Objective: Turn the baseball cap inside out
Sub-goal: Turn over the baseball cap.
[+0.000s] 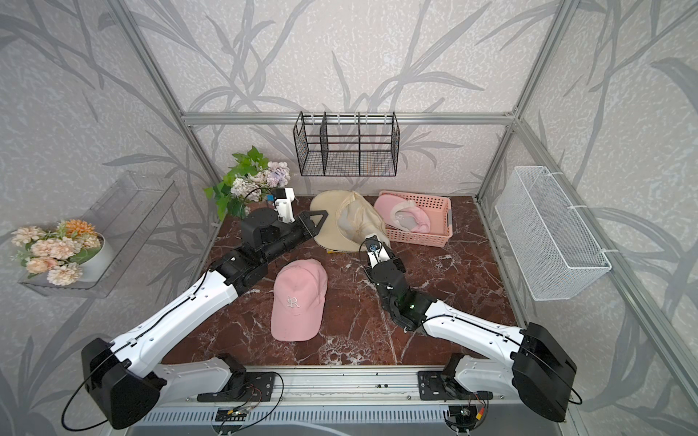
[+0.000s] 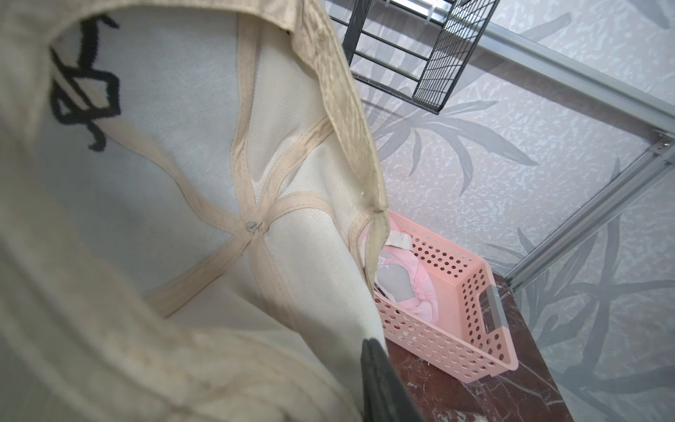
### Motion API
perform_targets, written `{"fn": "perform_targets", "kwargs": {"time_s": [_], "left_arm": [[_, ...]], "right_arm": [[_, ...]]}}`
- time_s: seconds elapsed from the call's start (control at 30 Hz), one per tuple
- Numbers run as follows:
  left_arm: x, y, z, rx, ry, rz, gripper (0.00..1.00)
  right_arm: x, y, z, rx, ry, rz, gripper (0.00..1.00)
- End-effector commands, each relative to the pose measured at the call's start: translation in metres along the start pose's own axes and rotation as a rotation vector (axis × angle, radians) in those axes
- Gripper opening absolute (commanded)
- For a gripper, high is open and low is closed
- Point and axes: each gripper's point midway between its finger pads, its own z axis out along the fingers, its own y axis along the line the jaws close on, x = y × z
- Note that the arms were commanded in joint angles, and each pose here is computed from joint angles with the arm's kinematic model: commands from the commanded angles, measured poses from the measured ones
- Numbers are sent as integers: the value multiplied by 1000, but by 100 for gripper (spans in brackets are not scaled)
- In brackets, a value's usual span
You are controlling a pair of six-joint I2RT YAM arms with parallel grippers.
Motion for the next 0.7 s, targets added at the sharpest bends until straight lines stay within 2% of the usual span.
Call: {"fn": "perform_targets", "kwargs": {"time_s": [0.0,0.03,0.13,0.2,0.33,0.43,0.5,0.67], "left_arm": [[-14,-22,-6,69,-34,2,0],[-13,-22,-6,72,-30,1,0],[-10,-21,-5,74,-21,-1,0],[-10,-19,-4,66,-20,17,0],[-10,-20,2,48,10,107,0],[-11,-26,9,63,52,205,0],[-13,-29,14,59,74,281,0],[-15,-43,23,113,120,478,0]], "right_arm": [[-2,-16,4,93,-14,10,30],[-3,-15,5,90,-22,7,29],[-9,-9,5,51,-62,0,15],[-16,10,0,-75,-135,-44,9],[-21,56,-23,-414,-219,-105,4],[-16,73,-39,-639,-181,-74,2],[-6,83,-49,-781,-112,-63,1],[18,98,-70,-1012,42,-26,3]]}}
